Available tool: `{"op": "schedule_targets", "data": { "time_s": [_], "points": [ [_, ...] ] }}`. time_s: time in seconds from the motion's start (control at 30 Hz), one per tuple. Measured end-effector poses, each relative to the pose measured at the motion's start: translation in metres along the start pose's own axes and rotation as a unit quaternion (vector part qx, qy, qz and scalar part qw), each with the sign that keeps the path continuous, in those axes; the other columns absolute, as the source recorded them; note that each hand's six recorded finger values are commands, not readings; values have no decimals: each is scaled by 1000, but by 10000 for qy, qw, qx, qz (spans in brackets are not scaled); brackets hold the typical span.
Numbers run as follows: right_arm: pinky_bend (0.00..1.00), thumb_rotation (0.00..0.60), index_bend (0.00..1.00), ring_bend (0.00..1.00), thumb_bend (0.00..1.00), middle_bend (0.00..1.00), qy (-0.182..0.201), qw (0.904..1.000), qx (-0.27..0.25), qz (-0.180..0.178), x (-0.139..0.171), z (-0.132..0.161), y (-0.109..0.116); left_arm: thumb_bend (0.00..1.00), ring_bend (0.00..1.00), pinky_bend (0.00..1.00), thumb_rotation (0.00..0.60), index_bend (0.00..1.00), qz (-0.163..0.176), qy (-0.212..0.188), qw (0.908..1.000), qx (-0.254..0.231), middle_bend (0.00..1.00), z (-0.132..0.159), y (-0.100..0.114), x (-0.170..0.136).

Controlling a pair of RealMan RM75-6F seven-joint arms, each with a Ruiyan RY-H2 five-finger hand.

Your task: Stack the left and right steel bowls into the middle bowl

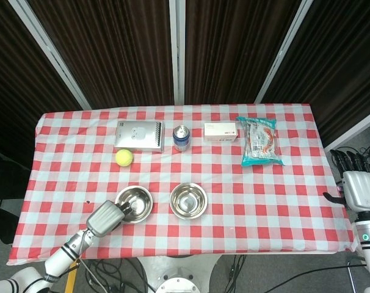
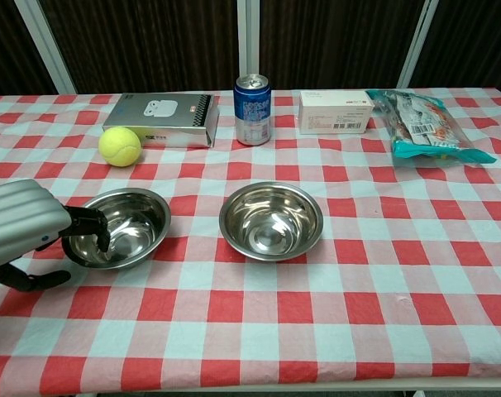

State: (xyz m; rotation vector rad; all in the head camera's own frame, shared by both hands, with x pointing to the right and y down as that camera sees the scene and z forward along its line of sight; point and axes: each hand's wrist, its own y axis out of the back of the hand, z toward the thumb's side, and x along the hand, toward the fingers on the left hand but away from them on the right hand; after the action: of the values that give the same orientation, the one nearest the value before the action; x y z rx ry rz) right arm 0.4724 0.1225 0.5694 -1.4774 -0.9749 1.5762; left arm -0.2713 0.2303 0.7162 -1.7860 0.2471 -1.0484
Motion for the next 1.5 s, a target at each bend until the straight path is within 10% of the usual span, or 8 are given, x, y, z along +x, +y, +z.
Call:
{"op": "schedule_targets", "data": {
  "time_s": [0.7,1.5],
  "points": [
    [70,600,42,60,42,103,-75,10000,-46,-36,-1,-9,0,323,859,936,600,691,685,-222,9960,534,702,2,-2,18],
    [70,600,42,60,43,107,-114,9996,-134,-235,-2,-15,11,324,887,942,600,721,1361,-569,9867,685,729,9,21,28]
  ]
}}
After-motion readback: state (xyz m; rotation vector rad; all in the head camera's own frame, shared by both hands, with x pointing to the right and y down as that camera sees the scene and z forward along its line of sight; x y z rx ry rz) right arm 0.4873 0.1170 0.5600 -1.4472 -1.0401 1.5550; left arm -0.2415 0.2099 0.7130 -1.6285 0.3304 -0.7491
